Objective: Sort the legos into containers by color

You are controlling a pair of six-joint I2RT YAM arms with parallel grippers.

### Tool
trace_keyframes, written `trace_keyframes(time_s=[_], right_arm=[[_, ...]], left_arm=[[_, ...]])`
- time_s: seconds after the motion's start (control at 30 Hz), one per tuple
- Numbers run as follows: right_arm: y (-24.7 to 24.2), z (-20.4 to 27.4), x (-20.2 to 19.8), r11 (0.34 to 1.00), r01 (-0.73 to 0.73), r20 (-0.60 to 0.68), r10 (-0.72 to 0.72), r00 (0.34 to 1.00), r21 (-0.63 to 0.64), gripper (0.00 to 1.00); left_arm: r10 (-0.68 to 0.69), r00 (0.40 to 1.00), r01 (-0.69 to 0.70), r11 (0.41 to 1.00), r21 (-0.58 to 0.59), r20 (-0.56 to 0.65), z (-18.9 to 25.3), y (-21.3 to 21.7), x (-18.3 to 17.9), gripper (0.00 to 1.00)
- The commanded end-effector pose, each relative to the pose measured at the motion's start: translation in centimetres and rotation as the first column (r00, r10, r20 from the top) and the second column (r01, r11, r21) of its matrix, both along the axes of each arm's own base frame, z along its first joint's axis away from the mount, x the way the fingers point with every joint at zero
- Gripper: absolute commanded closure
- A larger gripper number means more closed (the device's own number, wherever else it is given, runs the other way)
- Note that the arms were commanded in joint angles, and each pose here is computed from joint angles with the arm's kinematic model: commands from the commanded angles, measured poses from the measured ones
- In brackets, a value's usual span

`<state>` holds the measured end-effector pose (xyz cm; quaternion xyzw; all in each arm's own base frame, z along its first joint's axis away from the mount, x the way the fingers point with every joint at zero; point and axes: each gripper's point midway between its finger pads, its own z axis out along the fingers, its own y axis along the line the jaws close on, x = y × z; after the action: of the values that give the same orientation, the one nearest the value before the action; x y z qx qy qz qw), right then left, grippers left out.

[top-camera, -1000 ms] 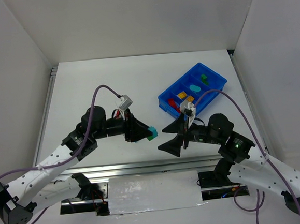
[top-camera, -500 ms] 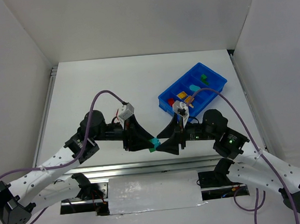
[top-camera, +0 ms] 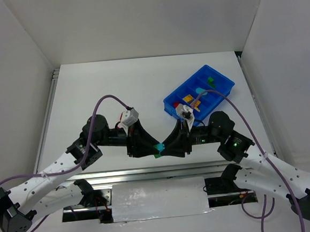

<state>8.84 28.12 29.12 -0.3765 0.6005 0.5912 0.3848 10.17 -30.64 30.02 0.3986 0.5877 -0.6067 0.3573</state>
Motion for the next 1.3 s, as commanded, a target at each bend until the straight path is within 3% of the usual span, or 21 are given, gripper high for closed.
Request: trace_keyframes(time_s=[0.0,0.37,0.43,0.47,0.5,0.57,0.63,0.67,0.7,0.77,0.8,0.83,0.9,0.93,1.03,1.13,1.27], right_arm=[[-0.7,0.9,1.0,0.998,0.039,0.076,-0.041,0.996,0.039,1.00],[-3.0,1.3,2.1,0.995,0.042,0.066,-0.048,0.997,0.088,1.00],[-3.3,1.1,3.2,0.991,0.112,0.049,-0.116,0.992,0.075,1.00],[-3.5,1.4,4.2,0.983,0.169,0.056,-0.173,0.983,0.069,1.00],[-4.2,0.4,6.8,0.945,0.328,0.008,-0.328,0.945,0.016,1.00],[-5.6,0.9,9.9,0.864,0.503,-0.007,-0.504,0.864,-0.032,1.00],[-8.7,-1.6,15.0,0.658,0.733,-0.064,-0.750,0.658,-0.174,1.00],[-12.0,-3.0,18.2,0.463,0.844,-0.101,-0.885,0.454,-0.271,1.00],[-13.6,-3.8,19.4,0.375,0.868,-0.115,-0.927,0.357,-0.325,1.00],[-15.6,-4.3,21.3,0.266,0.885,-0.141,-0.963,0.228,-0.381,1.00],[-17.7,-5.9,22.8,0.155,0.887,-0.114,-0.987,0.117,-0.435,1.00],[-18.6,-5.7,23.6,0.096,0.894,-0.110,-0.993,0.052,-0.438,1.00],[-21.0,-7.4,25.7,-0.047,0.875,-0.046,-0.996,-0.079,-0.482,1.00],[-22.3,-8.6,27.3,-0.099,0.844,-0.030,-0.990,-0.134,-0.526,1.00],[-24.3,-10.1,30.9,-0.145,0.793,-0.019,-0.981,-0.194,-0.591,1.00],[-25.1,-11.0,34.1,-0.167,0.770,0.001,-0.977,-0.212,-0.615,1.00],[-26.3,-12.2,37.2,-0.199,0.727,0.034,-0.971,-0.235,-0.657,0.99]], left_arm=[[-0.015,0.994,0.018,0.999,-0.031,0.112,2.1,0.5,-0.6,1.00],[0.011,0.989,-0.001,0.998,-0.068,0.150,2.6,1.2,-1.0,1.00],[0.049,0.988,-0.040,0.997,-0.065,0.147,2.7,1.2,-0.5,1.00],[0.133,0.982,-0.127,0.990,-0.055,0.133,2.7,1.3,0.9,1.00],[0.193,0.974,-0.190,0.981,-0.041,0.119,2.7,1.5,1.9,1.00],[0.362,0.928,-0.365,0.931,0.020,0.091,2.5,2.3,4.7,1.00],[0.460,0.885,-0.465,0.880,0.095,0.070,1.7,3.0,6.5,1.00],[0.566,0.822,-0.567,0.807,0.162,0.056,1.1,4.2,8.2,1.00],[0.617,0.785,-0.614,0.765,0.195,0.050,0.7,4.9,8.9,1.00],[0.706,0.707,-0.693,0.680,0.240,0.040,0.8,6.4,10.1,1.00],[0.783,0.619,-0.759,0.574,0.308,0.066,-0.6,8.3,11.1,1.00],[0.815,0.575,-0.786,0.528,0.322,0.066,-0.4,9.2,11.4,1.00],[0.851,0.513,-0.813,0.442,0.379,0.110,-1.5,11.0,11.7,1.00],[0.852,0.509,-0.816,0.431,0.386,0.124,-1.7,11.4,11.7,1.00],[0.831,0.535,-0.807,0.450,0.382,0.152,-2.0,11.8,11.0,1.00],[0.809,0.567,-0.801,0.495,0.336,0.158,-2.0,11.8,10.3,1.00],[0.812,0.566,-0.808,0.511,0.293,0.144,-1.6,12.2,9.8,1.00]])
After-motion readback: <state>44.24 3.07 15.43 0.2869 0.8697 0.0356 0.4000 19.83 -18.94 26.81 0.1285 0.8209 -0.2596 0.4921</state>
